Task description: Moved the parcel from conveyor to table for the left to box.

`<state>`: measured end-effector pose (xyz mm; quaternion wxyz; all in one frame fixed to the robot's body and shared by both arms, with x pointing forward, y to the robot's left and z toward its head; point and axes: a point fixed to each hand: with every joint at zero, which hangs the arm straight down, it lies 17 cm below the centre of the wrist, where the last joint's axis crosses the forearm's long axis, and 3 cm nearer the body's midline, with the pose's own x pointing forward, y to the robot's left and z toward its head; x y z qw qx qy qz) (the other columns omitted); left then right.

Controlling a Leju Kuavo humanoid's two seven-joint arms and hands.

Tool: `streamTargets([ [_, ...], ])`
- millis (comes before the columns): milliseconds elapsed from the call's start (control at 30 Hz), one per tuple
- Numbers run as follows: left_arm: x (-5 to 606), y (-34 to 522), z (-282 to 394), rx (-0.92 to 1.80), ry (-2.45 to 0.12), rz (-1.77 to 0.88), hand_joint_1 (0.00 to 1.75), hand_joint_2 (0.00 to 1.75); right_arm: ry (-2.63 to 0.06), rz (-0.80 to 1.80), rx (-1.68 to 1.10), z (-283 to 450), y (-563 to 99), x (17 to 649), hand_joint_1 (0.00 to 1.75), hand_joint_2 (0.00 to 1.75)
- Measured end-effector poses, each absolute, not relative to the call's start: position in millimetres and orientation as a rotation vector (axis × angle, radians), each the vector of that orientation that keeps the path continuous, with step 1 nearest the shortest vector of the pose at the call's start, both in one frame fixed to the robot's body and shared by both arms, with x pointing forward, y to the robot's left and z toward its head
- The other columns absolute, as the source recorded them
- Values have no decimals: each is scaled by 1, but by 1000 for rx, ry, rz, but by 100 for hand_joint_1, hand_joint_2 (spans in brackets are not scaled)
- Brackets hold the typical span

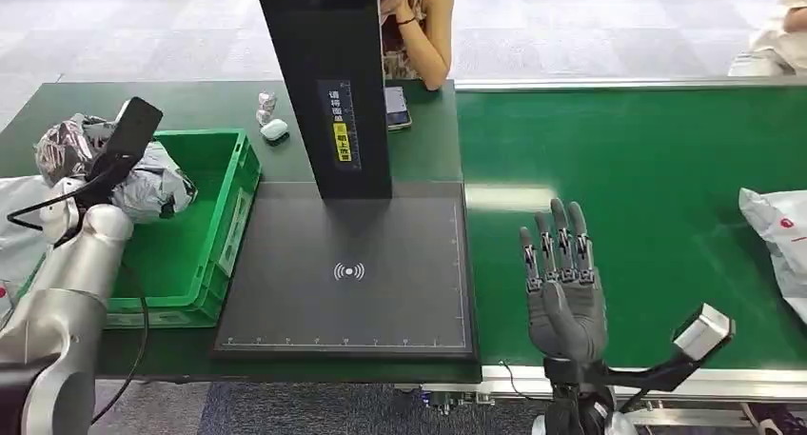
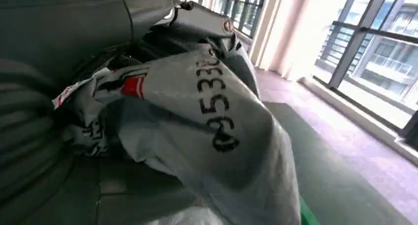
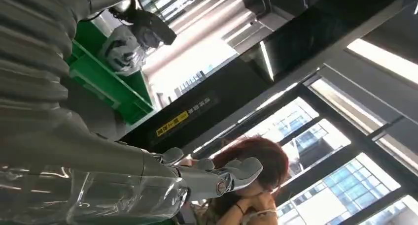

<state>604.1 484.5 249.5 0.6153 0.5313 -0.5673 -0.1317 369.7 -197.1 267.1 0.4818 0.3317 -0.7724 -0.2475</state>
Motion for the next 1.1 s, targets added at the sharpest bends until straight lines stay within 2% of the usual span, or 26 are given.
streamTargets([
  [233,587,443,270,1088,-1623,-197,0,175,-1888,-626,772,264,-204,368,0,175],
  [533,444,353,348,1039,-2179,29,0,175,-1917,-624,682,260,-212,359,0,175],
  [633,392,322,359,940,-2325,98,0,175,-1940,-606,590,256,-216,357,0,175],
  [733,383,278,342,631,-2312,62,0,175,-1962,-548,464,251,-216,356,0,175],
  [900,380,176,292,67,-2144,-105,0,175,-1916,-350,263,225,-197,366,0,175],
  [1100,371,113,237,-159,-1955,-188,0,175,-1818,-169,204,186,-163,378,0,175],
])
